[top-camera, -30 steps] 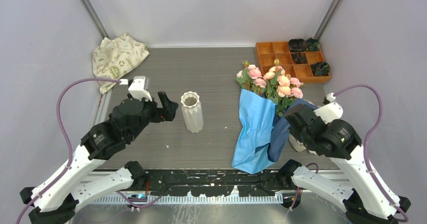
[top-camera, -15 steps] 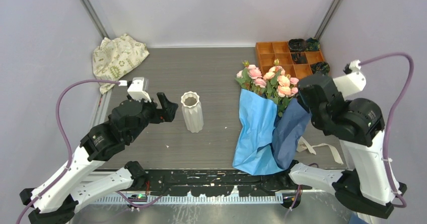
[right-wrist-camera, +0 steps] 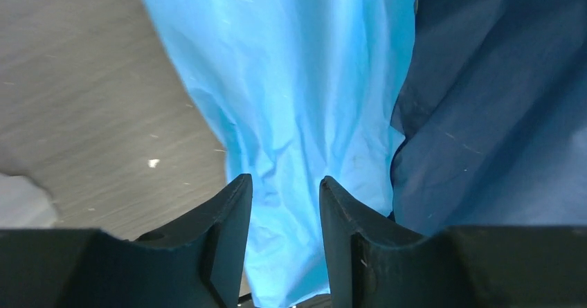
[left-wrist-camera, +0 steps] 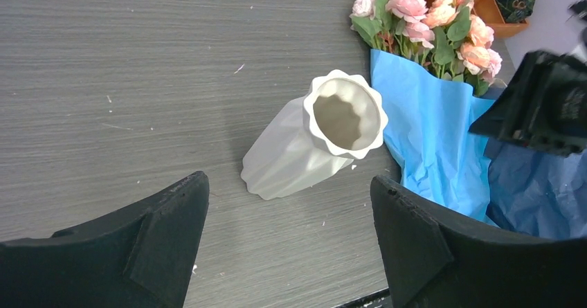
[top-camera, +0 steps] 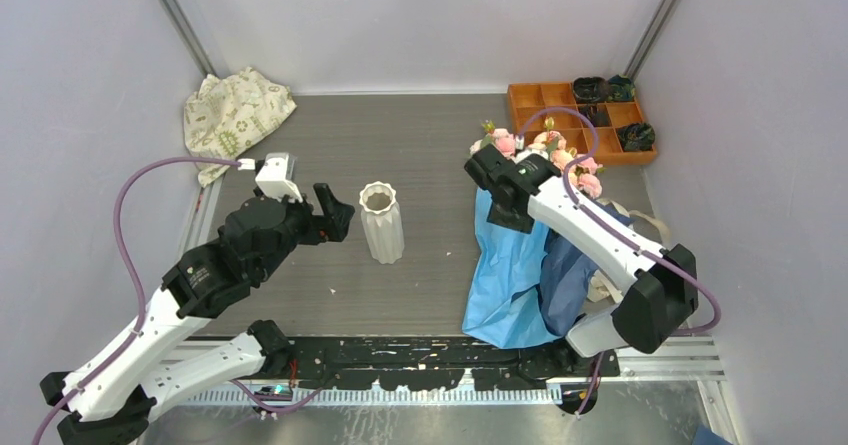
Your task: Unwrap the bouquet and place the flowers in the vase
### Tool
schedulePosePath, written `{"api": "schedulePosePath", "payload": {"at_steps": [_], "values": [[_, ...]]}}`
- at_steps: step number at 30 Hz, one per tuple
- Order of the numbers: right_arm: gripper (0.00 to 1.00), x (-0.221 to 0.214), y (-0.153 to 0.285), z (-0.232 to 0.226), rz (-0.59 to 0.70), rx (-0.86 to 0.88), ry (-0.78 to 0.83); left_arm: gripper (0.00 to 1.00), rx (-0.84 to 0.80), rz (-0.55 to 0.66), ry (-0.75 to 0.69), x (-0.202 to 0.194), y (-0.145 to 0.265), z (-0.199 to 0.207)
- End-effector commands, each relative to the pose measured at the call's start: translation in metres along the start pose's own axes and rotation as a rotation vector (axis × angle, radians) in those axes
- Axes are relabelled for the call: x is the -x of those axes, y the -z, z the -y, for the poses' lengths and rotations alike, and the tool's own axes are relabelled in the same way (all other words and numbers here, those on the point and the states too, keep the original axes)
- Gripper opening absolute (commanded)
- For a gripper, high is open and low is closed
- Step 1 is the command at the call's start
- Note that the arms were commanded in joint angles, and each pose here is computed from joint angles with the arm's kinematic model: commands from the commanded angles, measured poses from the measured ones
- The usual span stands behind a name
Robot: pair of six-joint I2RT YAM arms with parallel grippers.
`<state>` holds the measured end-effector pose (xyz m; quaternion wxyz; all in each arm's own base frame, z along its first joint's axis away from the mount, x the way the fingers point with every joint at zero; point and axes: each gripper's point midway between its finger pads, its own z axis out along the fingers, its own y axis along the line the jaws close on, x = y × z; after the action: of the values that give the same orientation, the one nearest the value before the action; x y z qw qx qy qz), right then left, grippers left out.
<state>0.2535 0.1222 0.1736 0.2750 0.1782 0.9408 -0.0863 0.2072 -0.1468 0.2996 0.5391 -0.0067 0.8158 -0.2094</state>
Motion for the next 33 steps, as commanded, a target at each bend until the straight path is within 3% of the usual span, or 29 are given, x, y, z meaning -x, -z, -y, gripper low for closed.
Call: {"api": "schedulePosePath", "payload": {"at_steps": [1, 10, 18, 27, 33], "values": [[0.46, -0.016, -0.011, 0.007, -0.061, 0.087, -0.129, 0.87, -0.013, 0.053, 0.021, 0.016, 0.004, 0.003], [0.47, -0.049, -0.012, 0.094, -0.057, -0.013, -0.347, 0.86, -0.058, 0.027, 0.031, 0.009, -0.003, 0.015], [0.48, -0.064, -0.047, 0.087, -0.137, -0.045, -0.377, 0.85, -0.074, 0.006, 0.043, 0.001, -0.005, 0.017], [0.48, -0.023, -0.072, 0.095, -0.138, -0.082, -0.466, 0.85, -0.052, 0.021, 0.023, 0.003, -0.003, 0.011], [0.47, -0.018, -0.092, 0.087, -0.190, -0.046, -0.482, 0.85, -0.038, 0.028, 0.007, 0.004, -0.006, 0.009]]}}
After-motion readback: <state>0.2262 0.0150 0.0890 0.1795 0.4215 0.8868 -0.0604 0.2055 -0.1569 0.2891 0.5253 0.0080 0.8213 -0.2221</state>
